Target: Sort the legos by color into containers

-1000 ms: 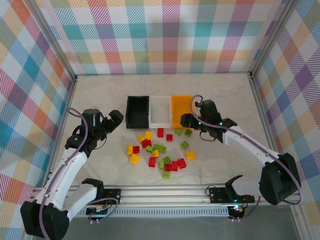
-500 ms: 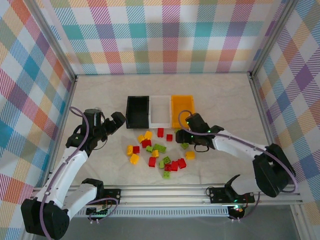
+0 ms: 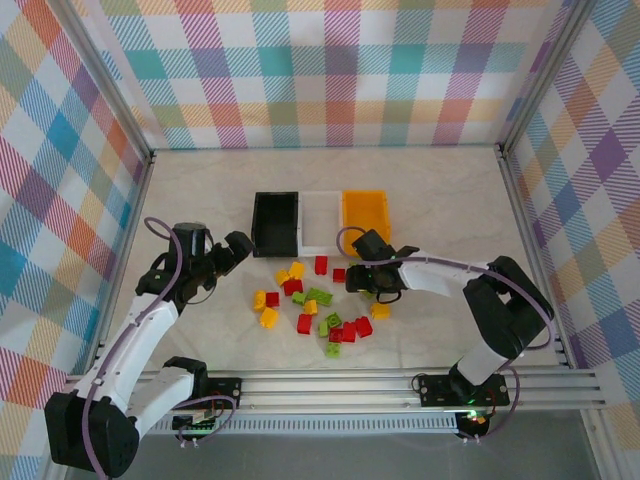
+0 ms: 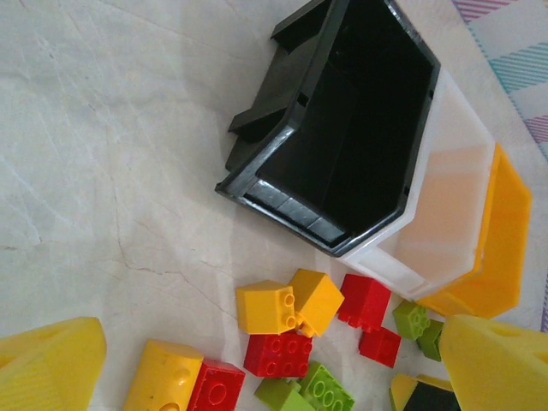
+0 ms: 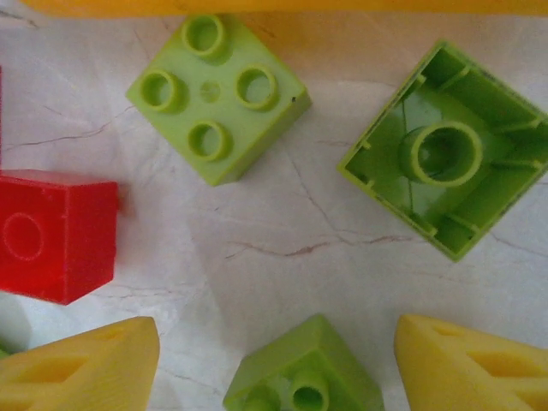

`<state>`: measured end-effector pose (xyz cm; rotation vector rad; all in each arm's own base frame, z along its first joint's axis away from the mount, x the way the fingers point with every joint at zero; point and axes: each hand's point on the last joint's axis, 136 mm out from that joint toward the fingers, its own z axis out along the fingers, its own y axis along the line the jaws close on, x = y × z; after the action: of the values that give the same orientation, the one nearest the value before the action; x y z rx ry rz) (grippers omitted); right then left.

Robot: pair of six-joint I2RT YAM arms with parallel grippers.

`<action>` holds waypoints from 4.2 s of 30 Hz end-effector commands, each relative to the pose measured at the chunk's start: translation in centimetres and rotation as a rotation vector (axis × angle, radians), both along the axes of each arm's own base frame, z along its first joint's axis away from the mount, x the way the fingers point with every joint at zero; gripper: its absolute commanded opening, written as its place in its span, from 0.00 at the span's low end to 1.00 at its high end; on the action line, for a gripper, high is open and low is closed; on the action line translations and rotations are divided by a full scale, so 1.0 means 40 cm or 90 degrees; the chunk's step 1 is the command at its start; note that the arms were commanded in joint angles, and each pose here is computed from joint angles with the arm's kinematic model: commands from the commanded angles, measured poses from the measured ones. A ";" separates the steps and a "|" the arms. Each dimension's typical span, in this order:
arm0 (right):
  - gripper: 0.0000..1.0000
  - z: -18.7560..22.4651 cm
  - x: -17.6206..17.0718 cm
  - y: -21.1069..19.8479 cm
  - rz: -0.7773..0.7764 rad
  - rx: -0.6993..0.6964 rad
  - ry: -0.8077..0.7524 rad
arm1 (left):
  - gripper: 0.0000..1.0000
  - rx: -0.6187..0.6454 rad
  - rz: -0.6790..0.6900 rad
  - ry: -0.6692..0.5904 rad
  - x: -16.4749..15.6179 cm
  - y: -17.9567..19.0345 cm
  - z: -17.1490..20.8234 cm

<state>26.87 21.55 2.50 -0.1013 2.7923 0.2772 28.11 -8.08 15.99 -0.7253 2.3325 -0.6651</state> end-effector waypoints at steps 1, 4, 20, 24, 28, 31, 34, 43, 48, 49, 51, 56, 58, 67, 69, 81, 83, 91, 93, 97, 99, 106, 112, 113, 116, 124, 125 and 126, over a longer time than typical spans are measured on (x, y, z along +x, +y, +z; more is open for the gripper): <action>0.69 -0.007 -0.006 -0.004 0.013 -0.033 0.012 | 1.00 0.006 -0.024 0.009 -0.009 -0.013 -0.019; 0.62 -0.019 -0.022 -0.001 0.022 -0.041 0.030 | 1.00 0.006 -0.025 0.011 -0.009 -0.014 -0.022; 0.52 -0.039 -0.088 -0.029 0.041 -0.096 0.068 | 1.00 -0.006 -0.040 0.018 0.004 -0.030 -0.013; 0.41 -0.034 -0.083 -0.025 0.039 -0.090 0.060 | 1.00 -0.005 -0.047 0.023 0.006 -0.034 -0.016; 0.33 -0.004 -0.062 -0.008 0.036 -0.069 0.031 | 1.00 -0.006 -0.050 0.022 0.011 -0.038 -0.010; 0.32 0.071 -0.025 0.009 0.044 -0.052 -0.025 | 1.00 0.005 -0.042 0.042 0.009 -0.030 -0.013; 0.32 0.177 0.029 0.019 0.048 -0.039 -0.096 | 1.00 0.018 -0.050 0.068 0.007 -0.030 -0.021; 0.32 0.333 0.249 0.002 -0.020 -0.004 -0.199 | 1.00 0.029 -0.044 0.027 -0.016 -0.013 -0.002; 0.33 0.316 0.362 -0.019 -0.069 0.002 -0.193 | 0.96 0.054 -0.050 0.026 -0.049 0.004 -0.006; 0.34 0.309 0.379 -0.019 -0.074 0.003 -0.190 | 0.96 0.058 -0.050 0.032 -0.059 0.007 -0.016; 0.38 0.289 0.405 -0.018 -0.082 -0.003 -0.180 | 0.97 0.055 -0.056 0.040 -0.072 0.005 -0.029; 0.58 0.286 0.445 -0.009 -0.094 0.010 -0.173 | 0.98 0.040 -0.080 0.067 -0.101 -0.012 -0.066; 0.68 0.303 0.446 -0.004 -0.093 0.023 -0.181 | 0.98 0.045 -0.098 0.077 -0.114 -0.026 -0.076; 0.75 0.310 0.376 -0.014 -0.090 0.065 -0.177 | 0.94 0.147 -0.235 0.175 -0.250 -0.139 -0.191; 0.75 0.305 0.362 -0.019 -0.091 0.069 -0.177 | 0.93 0.181 -0.252 0.206 -0.278 -0.142 -0.223; 0.76 0.300 0.328 -0.028 -0.093 0.086 -0.172 | 0.75 0.299 -0.316 0.223 -0.268 -0.162 -0.306; 0.75 0.303 0.325 -0.032 -0.095 0.085 -0.174 | 0.72 0.316 -0.319 0.209 -0.248 -0.167 -0.309; 0.76 0.308 0.317 -0.042 -0.099 0.082 -0.179 | 0.52 0.357 -0.333 0.199 -0.216 -0.175 -0.333; 0.76 0.310 0.317 -0.043 -0.100 0.082 -0.180 | 0.49 0.362 -0.334 0.205 -0.217 -0.172 -0.341; 0.76 0.311 0.315 -0.044 -0.102 0.083 -0.180 | 0.41 0.367 -0.331 0.207 -0.223 -0.165 -0.345; 0.76 0.315 0.312 -0.046 -0.103 0.084 -0.181 | 0.36 0.362 -0.329 0.205 -0.227 -0.164 -0.332; 0.76 0.311 0.281 -0.057 -0.105 0.091 -0.174 | 0.34 0.295 -0.305 0.105 -0.202 -0.211 -0.145; 0.76 0.276 0.226 -0.076 -0.106 0.093 -0.149 | 0.32 0.288 -0.212 0.030 0.004 -0.209 0.002; 0.76 0.271 0.219 -0.080 -0.106 0.092 -0.145 | 0.32 0.276 -0.198 0.025 0.042 -0.210 0.009; 0.76 0.257 0.194 -0.090 -0.103 0.085 -0.130 | 0.31 0.258 -0.156 0.027 0.168 -0.207 0.011; 0.76 0.222 0.123 -0.106 -0.100 0.095 -0.092 | 0.28 0.293 -0.091 0.089 0.378 -0.181 -0.073; 0.76 0.218 0.116 -0.108 -0.099 0.096 -0.088 | 0.29 0.294 -0.086 0.094 0.391 -0.177 -0.081; 0.76 0.214 0.108 -0.108 -0.097 0.098 -0.084 | 0.32 0.292 -0.083 0.100 0.400 -0.175 -0.088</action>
<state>32.30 17.28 11.08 0.1078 2.6009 0.3925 43.11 -15.97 11.73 -0.4175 2.5688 -0.1474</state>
